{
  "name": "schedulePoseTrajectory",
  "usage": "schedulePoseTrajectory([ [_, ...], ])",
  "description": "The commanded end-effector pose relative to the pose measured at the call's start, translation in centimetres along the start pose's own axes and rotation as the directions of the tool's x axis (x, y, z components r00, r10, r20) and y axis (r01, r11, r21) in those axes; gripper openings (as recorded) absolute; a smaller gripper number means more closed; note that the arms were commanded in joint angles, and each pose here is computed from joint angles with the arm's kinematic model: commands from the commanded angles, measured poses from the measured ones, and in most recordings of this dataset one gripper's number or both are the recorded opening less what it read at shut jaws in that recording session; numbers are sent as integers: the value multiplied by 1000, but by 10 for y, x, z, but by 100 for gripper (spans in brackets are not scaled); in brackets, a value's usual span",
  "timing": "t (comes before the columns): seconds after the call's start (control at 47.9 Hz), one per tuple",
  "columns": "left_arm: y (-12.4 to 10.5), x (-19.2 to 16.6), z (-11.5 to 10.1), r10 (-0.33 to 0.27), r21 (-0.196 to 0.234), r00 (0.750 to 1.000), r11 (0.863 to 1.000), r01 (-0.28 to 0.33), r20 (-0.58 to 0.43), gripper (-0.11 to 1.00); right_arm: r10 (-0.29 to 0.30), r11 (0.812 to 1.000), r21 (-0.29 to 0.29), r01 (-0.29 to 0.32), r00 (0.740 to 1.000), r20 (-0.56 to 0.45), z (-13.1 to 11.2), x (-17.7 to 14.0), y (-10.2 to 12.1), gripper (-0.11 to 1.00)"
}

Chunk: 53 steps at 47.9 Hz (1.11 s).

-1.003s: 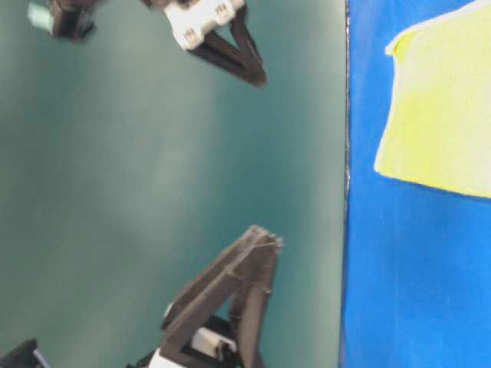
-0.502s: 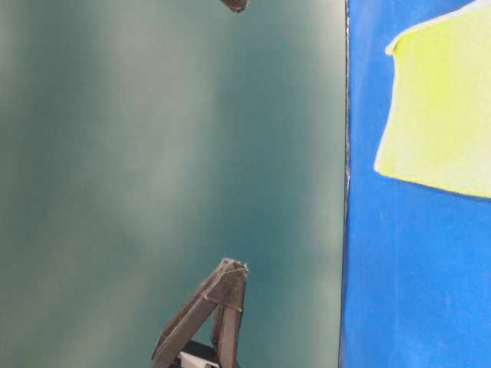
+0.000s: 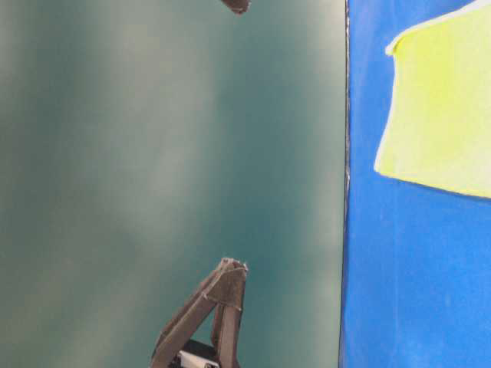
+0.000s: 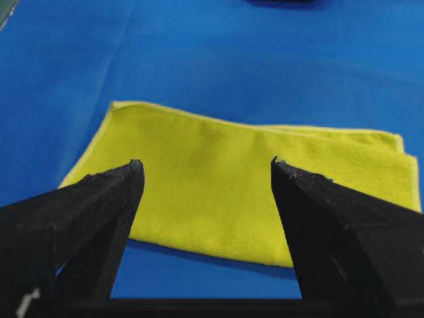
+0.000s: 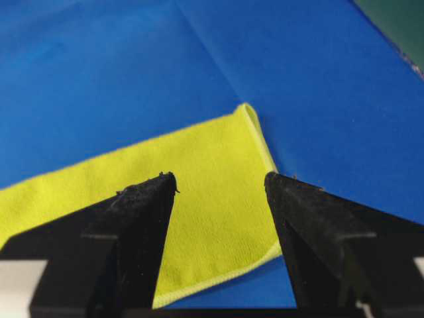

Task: Fold the yellow towel.
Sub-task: 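Grasp the far corners of the folded towel with both grippers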

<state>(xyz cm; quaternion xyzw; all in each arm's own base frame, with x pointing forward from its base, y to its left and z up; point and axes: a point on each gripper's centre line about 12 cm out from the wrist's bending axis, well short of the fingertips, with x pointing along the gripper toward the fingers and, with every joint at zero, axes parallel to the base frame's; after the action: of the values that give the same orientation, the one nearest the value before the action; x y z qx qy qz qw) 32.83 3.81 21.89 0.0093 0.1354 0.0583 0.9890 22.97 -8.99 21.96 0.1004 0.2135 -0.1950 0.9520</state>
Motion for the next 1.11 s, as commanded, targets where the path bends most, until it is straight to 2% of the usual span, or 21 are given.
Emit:
schedulePoseTrajectory([
  [0.0,6,8,14,16,-3,999,1000,-16,35,74,-15,1000,-5,15,1000,-1,10,6,-2,61],
  [0.125,16,25,14,42,-2,999,999,-42,11,74,-81,997,-8,80,994,-78,6,21,-13,61],
  [0.23,30,44,9,74,-11,997,997,-75,-33,74,-122,992,-33,118,979,-164,-1,41,-19,61],
  [0.397,57,78,-13,129,-30,985,991,-133,-114,74,-169,985,-78,153,944,-283,-14,74,-28,61],
  [0.502,70,96,-27,151,-40,977,986,-159,-148,74,-187,982,-82,169,921,-341,-25,90,-34,61],
  [0.773,96,135,-65,187,-52,957,978,-203,-221,74,-205,979,-83,187,882,-425,-50,114,-49,60],
  [0.94,106,145,-86,199,-67,944,972,-224,-263,74,-164,986,-64,151,894,-417,-56,124,-47,60],
  [1.087,111,145,-95,207,-73,937,969,-236,-282,71,-128,992,-50,118,903,-411,-62,133,-44,60],
])
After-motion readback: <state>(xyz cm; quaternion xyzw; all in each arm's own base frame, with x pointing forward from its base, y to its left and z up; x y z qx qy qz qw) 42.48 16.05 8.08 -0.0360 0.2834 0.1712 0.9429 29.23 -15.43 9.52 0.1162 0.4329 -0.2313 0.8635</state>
